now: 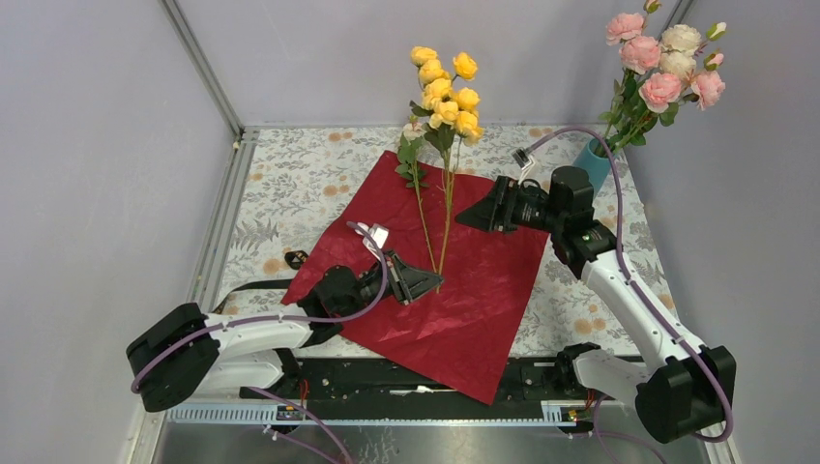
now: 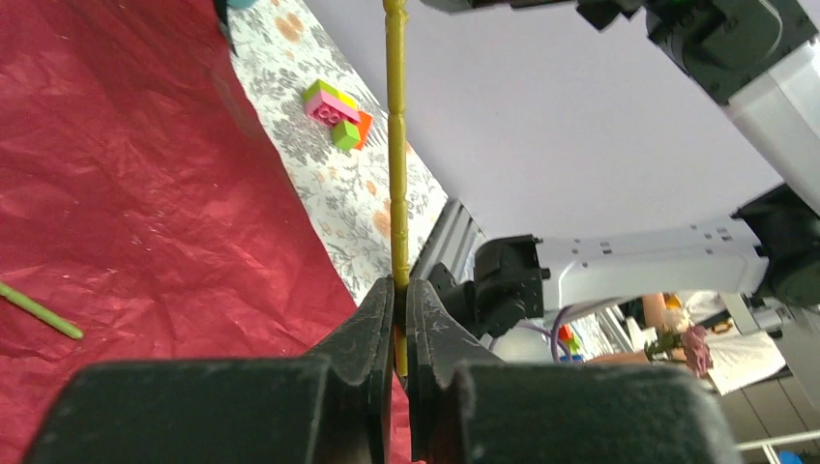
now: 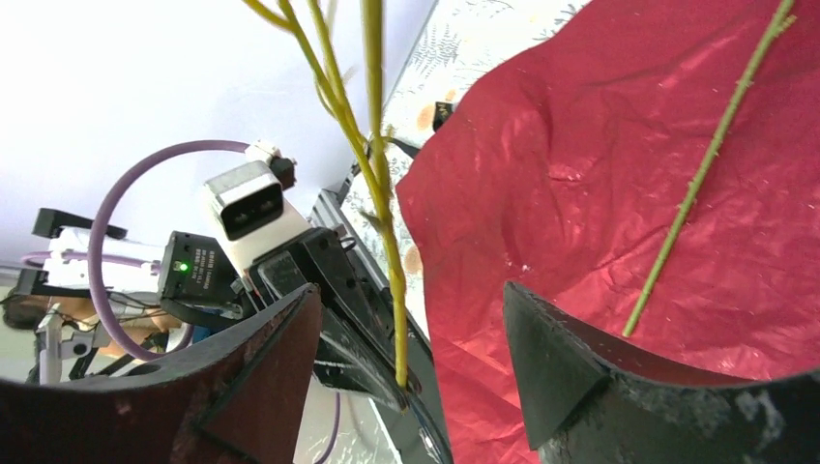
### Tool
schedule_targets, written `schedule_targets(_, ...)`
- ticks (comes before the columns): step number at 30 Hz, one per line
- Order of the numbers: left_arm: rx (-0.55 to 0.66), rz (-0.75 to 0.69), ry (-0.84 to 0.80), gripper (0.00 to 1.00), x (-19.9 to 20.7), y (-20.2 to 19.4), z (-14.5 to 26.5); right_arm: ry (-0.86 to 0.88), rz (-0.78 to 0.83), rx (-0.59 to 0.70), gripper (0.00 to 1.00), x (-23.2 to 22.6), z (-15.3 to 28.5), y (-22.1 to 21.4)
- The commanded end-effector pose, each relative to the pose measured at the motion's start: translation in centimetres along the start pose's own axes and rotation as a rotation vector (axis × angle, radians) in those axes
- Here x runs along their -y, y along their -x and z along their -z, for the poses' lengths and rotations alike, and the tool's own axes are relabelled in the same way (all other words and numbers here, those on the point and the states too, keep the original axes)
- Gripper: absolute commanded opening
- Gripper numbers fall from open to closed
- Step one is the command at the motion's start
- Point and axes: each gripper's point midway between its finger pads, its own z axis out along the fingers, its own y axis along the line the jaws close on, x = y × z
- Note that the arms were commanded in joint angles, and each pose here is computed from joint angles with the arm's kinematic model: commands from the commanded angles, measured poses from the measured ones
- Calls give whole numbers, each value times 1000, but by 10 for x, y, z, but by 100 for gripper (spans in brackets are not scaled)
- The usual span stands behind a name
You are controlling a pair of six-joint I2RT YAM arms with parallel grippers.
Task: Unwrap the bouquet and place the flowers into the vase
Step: Pick up the fake flower from the wrapping paper.
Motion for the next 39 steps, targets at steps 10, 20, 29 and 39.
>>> schedule_targets(10, -10, -108, -227, 0, 68, 5, 2, 131, 122, 54, 68, -51, 0, 26)
schedule_targets(20, -37, -96, -240, 0, 68, -6, 9, 133, 166, 158, 54, -69, 11, 47)
schedule_targets(29, -50, -102, -263, 0, 74, -10, 11, 158, 157, 214, 43, -74, 12, 55)
schedule_targets(39, -67, -98, -232, 0, 67, -15, 12, 171, 156, 279, 8, -78, 17, 60)
